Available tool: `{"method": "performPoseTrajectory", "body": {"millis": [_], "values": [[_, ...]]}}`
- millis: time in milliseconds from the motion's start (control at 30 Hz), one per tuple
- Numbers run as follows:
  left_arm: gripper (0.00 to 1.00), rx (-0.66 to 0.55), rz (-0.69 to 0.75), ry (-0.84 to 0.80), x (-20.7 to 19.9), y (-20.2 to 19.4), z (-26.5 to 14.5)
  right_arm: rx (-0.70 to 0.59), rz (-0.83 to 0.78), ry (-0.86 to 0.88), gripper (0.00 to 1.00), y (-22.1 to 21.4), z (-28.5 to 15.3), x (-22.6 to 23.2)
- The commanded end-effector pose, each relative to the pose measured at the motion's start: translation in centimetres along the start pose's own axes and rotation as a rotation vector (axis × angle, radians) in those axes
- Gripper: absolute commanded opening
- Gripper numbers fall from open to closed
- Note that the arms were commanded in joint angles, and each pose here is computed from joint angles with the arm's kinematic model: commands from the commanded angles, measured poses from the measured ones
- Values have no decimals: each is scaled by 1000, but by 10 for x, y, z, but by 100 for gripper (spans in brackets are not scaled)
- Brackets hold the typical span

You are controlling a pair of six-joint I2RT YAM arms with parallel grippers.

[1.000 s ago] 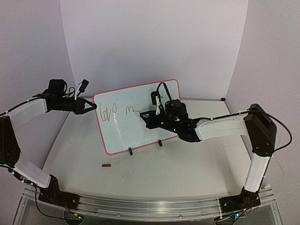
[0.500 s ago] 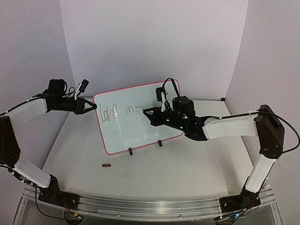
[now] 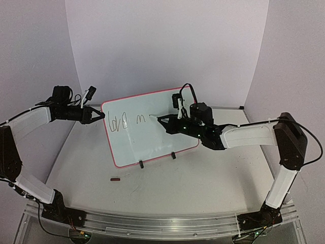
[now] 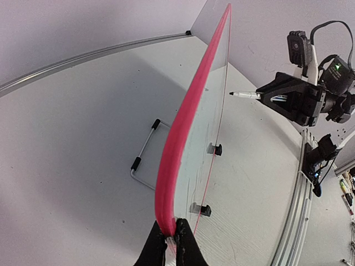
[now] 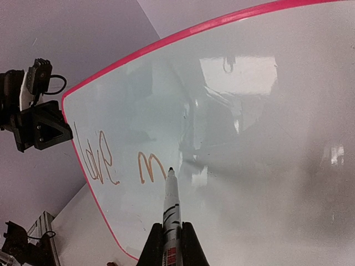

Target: Write a sentence on the whiteboard

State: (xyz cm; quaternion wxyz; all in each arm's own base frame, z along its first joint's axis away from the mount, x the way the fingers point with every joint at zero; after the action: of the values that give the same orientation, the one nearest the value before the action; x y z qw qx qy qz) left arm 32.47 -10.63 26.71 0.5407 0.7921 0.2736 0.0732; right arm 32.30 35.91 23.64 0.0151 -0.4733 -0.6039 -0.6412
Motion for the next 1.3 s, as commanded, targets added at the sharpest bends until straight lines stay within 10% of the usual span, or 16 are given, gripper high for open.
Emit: {"method": "performPoseTrajectory", "body": {"millis": [0,1267], "values": [[0,30,22,49,6,2,-1,-27,4,46,0,11,9,7],[0,38,16,49,8,0,1,78,21,-46,0,-19,22,-27]]}}
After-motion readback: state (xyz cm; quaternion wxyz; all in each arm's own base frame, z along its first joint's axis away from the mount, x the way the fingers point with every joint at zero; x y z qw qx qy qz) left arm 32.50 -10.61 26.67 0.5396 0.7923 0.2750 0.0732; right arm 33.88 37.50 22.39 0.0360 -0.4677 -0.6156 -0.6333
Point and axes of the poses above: each gripper's point midway between its finger pads, its own z axis out along the fingers, its own x axis along the line the jaws close on, y = z × x, the point moved 7 cm from there along -z, back along the fingers, and after that the axes turned 12 degrees about z, right-handed, at the moved point
